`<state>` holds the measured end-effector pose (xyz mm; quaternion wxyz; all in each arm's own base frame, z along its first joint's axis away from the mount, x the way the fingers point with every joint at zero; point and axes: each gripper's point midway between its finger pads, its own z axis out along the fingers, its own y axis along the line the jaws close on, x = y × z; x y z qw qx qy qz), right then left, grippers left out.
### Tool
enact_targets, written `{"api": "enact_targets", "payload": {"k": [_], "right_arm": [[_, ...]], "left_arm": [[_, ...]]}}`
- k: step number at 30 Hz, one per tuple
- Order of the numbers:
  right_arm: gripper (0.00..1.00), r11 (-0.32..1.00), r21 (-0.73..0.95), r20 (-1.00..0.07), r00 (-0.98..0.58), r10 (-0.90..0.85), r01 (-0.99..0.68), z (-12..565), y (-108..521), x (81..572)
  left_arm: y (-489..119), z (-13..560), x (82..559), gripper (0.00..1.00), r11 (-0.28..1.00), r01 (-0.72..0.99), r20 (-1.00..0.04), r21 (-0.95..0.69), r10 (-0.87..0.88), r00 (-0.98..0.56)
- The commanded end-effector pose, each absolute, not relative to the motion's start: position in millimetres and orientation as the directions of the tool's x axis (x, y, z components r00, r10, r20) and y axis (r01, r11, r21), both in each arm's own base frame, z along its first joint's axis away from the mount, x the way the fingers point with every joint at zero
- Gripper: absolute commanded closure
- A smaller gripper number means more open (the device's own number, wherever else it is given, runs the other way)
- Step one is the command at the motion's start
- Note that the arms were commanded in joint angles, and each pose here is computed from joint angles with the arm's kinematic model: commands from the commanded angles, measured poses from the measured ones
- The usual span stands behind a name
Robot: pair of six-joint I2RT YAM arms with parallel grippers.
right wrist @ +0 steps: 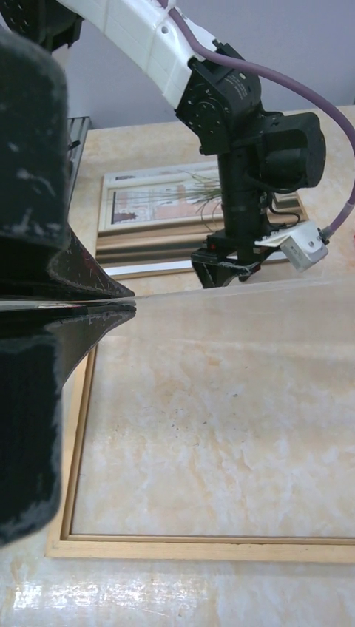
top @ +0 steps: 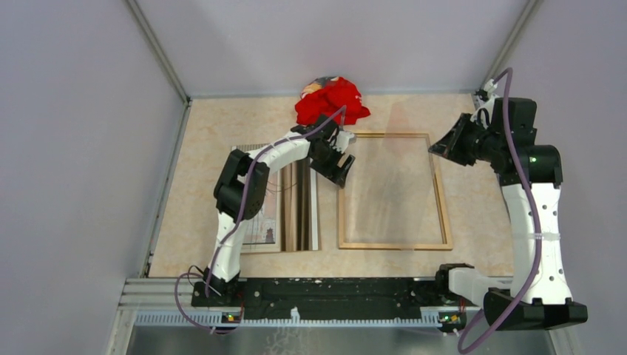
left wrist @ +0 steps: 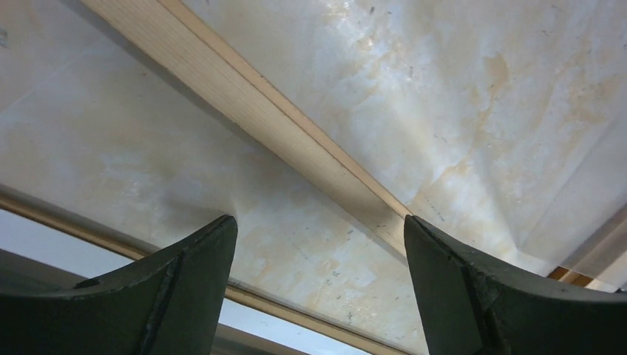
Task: Put the photo into the frame
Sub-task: Move the photo frame to the center of the board.
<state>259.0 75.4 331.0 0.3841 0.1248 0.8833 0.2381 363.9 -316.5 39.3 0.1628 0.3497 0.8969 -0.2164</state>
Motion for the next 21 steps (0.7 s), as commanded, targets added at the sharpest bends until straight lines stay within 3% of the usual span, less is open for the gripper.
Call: {"api": "enact_targets", "payload": {"k": [1,6,16,21], "right_arm": [[1.0,0.847,0.531,-0.648,-0.639,0.414,0.011,341,76,263],[1.0,0.835,0.551,-0.633,-0.648,0.423,0.007,335,80,265],[1.0,0.788,0.615,-0.594,-0.667,0.45,-0.016,322,93,273],[1.0,0.771,0.636,-0.581,-0.676,0.453,-0.03,317,98,276]], "left_arm": [[-334,46,357,0.11,0.627,0.688,-0.447,-0.366,0.53,-0.721],[-329,32,353,0.16,0.642,0.681,-0.427,-0.353,0.537,-0.728],[-278,-12,357,0.39,0.721,0.684,-0.358,-0.108,0.614,-0.704],[-251,-16,353,0.42,0.723,0.691,-0.343,-0.028,0.642,-0.686]]}}
